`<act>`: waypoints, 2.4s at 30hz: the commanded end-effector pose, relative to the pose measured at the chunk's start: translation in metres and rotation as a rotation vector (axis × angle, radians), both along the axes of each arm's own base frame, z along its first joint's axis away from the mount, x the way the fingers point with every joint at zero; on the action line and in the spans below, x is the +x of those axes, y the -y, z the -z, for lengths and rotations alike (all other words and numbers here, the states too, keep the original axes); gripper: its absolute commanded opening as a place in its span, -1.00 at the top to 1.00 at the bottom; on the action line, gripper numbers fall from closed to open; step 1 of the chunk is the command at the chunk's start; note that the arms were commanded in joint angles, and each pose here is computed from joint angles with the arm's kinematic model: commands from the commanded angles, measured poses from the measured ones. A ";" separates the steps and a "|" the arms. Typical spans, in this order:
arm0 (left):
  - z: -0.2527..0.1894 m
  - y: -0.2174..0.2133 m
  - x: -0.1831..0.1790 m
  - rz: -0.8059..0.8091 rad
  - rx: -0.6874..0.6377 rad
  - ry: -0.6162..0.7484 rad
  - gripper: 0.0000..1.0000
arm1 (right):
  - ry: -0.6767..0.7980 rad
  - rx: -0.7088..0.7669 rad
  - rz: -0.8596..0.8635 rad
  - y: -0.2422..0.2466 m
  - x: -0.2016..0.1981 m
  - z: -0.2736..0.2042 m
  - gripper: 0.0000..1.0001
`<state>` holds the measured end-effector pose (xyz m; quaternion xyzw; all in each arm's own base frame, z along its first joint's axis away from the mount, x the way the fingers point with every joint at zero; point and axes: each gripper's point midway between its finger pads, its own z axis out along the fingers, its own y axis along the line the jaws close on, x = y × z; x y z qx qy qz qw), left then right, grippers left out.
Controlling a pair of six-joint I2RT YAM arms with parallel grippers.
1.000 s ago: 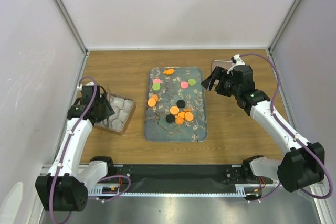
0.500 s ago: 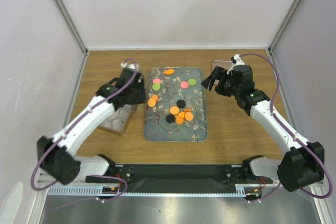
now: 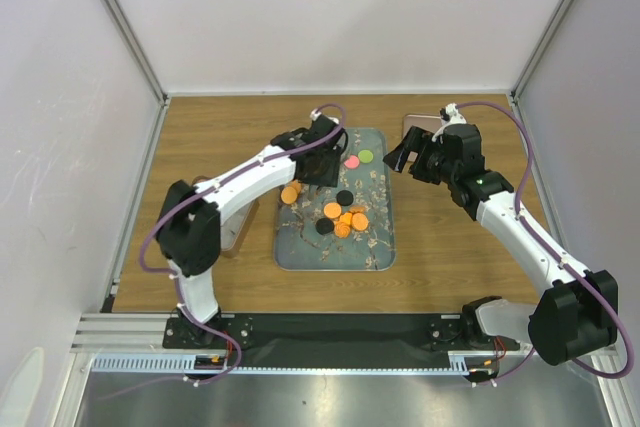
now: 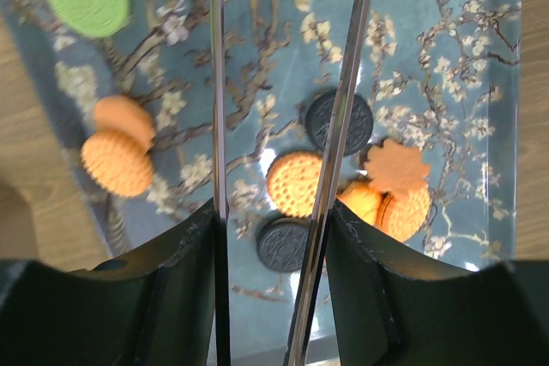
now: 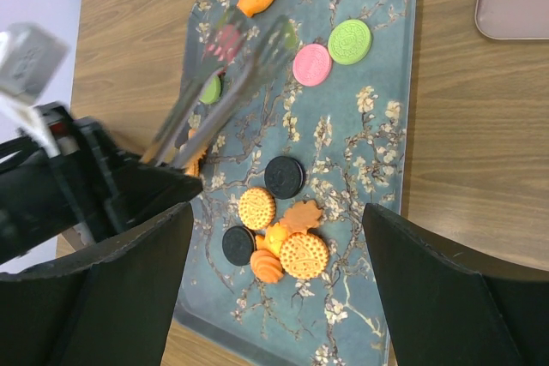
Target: Pack the cookies
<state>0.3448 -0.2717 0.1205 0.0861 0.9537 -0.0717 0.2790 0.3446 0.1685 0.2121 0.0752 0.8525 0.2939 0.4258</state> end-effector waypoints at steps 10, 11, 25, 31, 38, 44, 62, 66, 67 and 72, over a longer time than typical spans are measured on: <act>0.009 0.036 0.019 0.083 -0.007 -0.007 -0.05 | 0.063 0.007 0.001 -0.001 0.003 -0.017 -0.75; 0.010 0.037 0.017 0.089 -0.005 -0.012 -0.06 | 0.063 0.007 0.001 -0.001 0.003 -0.018 -0.75; 0.017 0.037 0.002 0.107 0.006 -0.030 -0.06 | 0.068 0.004 0.001 -0.001 0.002 -0.019 -0.74; 0.019 0.032 -0.003 0.101 0.008 -0.036 -0.05 | 0.065 -0.001 0.001 -0.001 0.002 -0.018 -0.75; 0.017 0.030 -0.008 0.104 -0.005 -0.036 -0.04 | 0.066 -0.007 0.008 0.001 0.003 -0.017 -0.74; 0.014 0.032 -0.011 0.115 -0.026 -0.034 -0.03 | 0.064 -0.007 0.008 0.001 0.003 -0.017 -0.74; 0.010 0.031 -0.011 0.128 -0.016 -0.040 -0.04 | 0.059 -0.018 0.016 0.002 0.005 -0.014 -0.74; 0.012 0.032 -0.009 0.126 -0.012 -0.043 -0.04 | 0.060 -0.020 0.015 0.002 0.005 -0.013 -0.75; 0.013 0.032 -0.010 0.128 -0.008 -0.048 -0.04 | 0.058 -0.019 0.014 0.002 0.005 -0.013 -0.74; 0.013 0.033 -0.008 0.134 -0.002 -0.048 -0.02 | 0.056 -0.019 0.016 0.002 0.005 -0.012 -0.74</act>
